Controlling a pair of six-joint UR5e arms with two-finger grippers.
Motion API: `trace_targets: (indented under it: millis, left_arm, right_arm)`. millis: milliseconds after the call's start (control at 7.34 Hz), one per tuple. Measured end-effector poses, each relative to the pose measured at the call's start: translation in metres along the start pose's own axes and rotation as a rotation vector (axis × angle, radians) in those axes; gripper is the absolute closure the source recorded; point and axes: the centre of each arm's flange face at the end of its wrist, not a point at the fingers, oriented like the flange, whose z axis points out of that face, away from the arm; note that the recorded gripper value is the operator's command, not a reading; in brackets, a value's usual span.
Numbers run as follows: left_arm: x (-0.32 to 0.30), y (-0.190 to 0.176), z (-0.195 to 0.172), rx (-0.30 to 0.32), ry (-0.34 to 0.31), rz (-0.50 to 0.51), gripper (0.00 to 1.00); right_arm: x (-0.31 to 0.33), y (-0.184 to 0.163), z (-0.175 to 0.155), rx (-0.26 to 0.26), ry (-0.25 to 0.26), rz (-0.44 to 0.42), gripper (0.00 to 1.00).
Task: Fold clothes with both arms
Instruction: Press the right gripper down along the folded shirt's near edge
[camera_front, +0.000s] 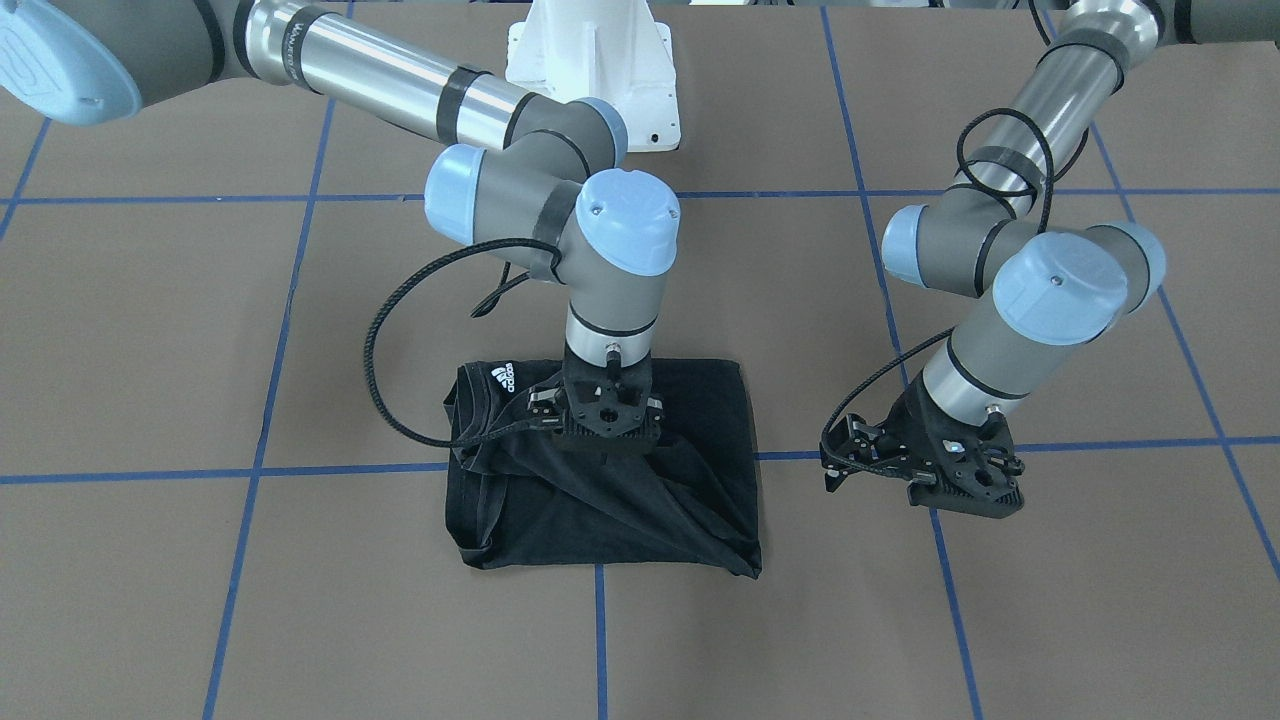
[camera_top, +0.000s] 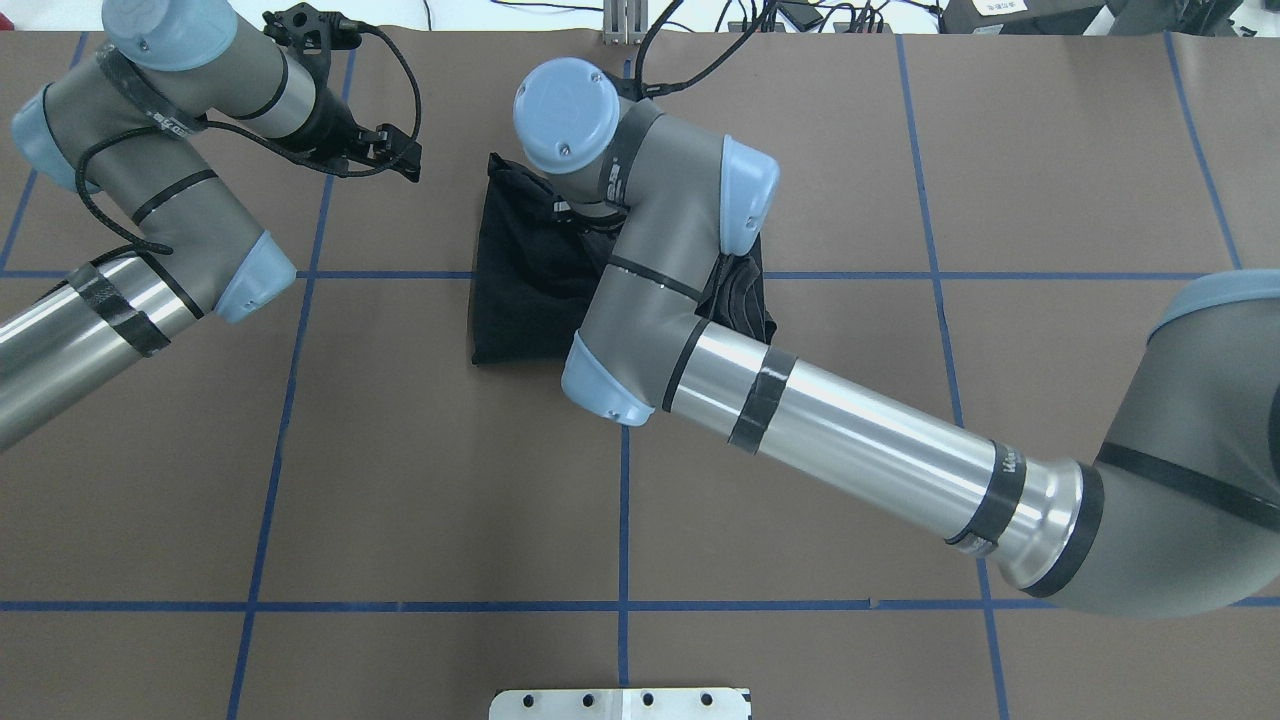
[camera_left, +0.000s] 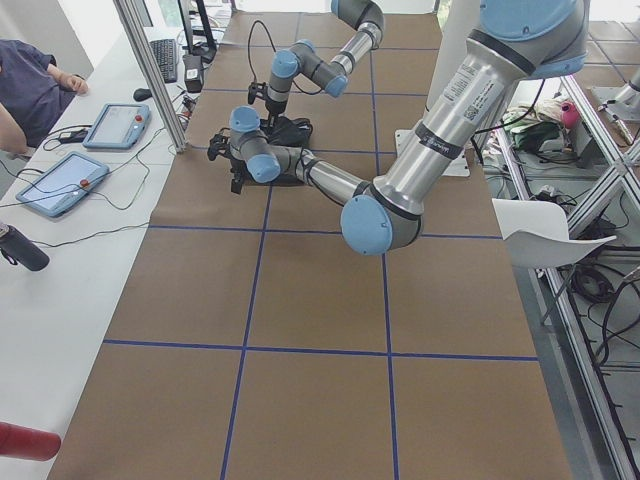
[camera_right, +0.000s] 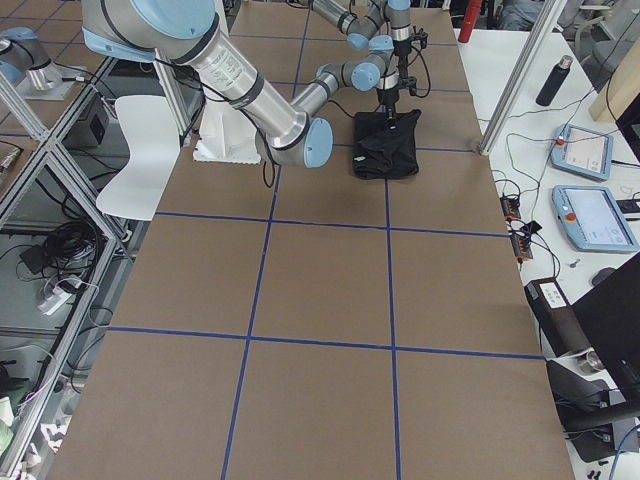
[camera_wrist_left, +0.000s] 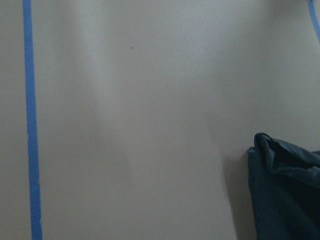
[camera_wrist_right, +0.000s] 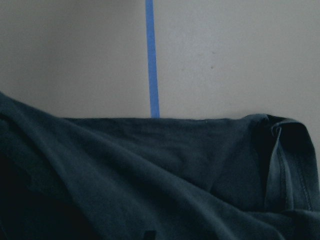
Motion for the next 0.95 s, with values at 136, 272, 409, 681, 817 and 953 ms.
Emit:
trace_targets:
  millis: [136,272,409,681,817,953]
  left_arm:
    - [-0.001,0.000,0.000,-0.001,-0.001,-0.001,0.00]
    - [-0.002,0.001,0.001,-0.001,-0.001,-0.001,0.00]
    - [-0.002,0.001,0.000,-0.001,-0.001,-0.001,0.00]
    - [-0.001,0.001,0.000,0.000,-0.001,0.000,0.00]
    - [-0.001,0.001,0.000,0.000,0.000,0.000,0.00]
    - [-0.001,0.001,-0.001,0.000,0.000,0.000,0.00]
  right_arm:
    - [-0.010,0.021,0.005,0.003,0.027,-0.011,0.00]
    - [-0.015,0.034,0.008,0.002,0.053,-0.022,0.00]
    - [-0.019,0.045,0.012,0.010,0.080,-0.037,0.01]
    - [-0.024,0.061,0.018,0.042,0.136,-0.080,0.35]
    - [-0.024,0.064,0.019,0.049,0.150,-0.093,0.49]
    - [-0.022,0.064,0.021,0.054,0.161,-0.111,0.49]
